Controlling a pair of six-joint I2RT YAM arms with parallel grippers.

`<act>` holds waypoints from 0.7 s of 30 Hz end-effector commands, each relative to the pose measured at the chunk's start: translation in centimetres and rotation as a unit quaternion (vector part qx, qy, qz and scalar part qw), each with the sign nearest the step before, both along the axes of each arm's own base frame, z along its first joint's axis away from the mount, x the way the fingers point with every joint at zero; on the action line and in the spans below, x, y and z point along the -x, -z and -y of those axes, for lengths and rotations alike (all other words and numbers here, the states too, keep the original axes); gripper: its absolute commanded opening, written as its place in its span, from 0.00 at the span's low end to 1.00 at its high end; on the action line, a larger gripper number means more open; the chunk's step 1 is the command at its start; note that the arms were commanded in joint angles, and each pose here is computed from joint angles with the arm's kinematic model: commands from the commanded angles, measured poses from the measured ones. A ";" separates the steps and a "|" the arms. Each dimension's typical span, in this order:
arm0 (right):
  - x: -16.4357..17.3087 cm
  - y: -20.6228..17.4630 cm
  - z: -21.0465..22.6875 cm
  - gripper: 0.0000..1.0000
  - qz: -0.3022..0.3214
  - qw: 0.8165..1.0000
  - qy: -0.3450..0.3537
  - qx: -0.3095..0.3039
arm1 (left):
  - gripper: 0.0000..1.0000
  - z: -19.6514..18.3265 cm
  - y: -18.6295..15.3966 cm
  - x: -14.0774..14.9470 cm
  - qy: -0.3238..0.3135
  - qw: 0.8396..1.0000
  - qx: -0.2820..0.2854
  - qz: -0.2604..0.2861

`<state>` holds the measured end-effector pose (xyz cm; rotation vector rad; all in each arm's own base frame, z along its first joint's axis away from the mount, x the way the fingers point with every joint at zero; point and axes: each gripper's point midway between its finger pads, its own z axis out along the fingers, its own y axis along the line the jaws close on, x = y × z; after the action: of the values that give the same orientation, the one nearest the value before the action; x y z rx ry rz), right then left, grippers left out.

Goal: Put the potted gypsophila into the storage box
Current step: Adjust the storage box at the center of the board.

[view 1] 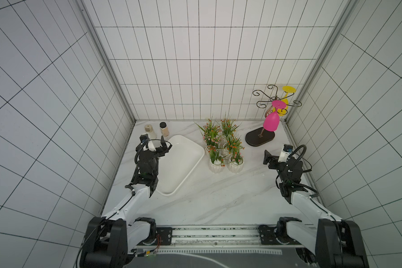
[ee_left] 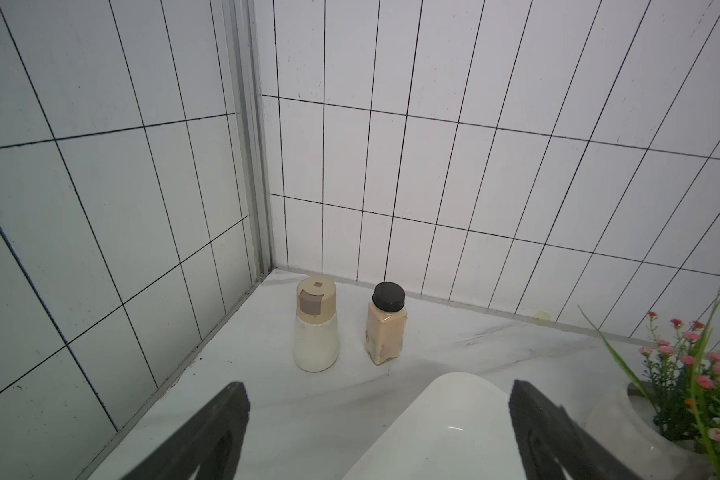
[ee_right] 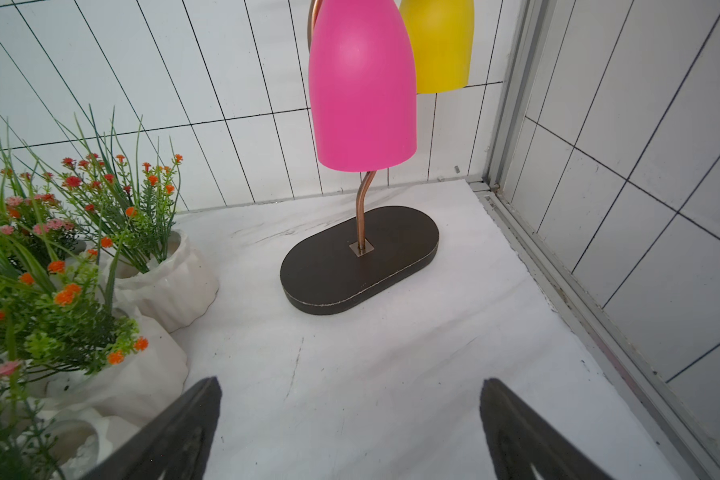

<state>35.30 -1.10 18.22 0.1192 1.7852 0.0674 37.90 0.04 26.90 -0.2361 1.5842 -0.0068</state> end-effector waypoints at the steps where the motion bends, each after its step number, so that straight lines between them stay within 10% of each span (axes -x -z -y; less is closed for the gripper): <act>1: 0.5 -3.0 -0.3 0.98 -0.027 0.999 -0.007 -0.018 | 0.97 1.8 0.5 0.9 0.036 0.997 0.025 -0.062; 21: -1.0 -8.6 -2.8 0.84 -0.057 0.989 -0.114 -0.075 | 0.97 14.3 0.4 0.7 0.269 0.946 0.006 -0.181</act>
<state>35.76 0.37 22.89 0.0960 1.9653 0.2729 37.27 -12.93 26.19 0.1515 1.9486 -0.3552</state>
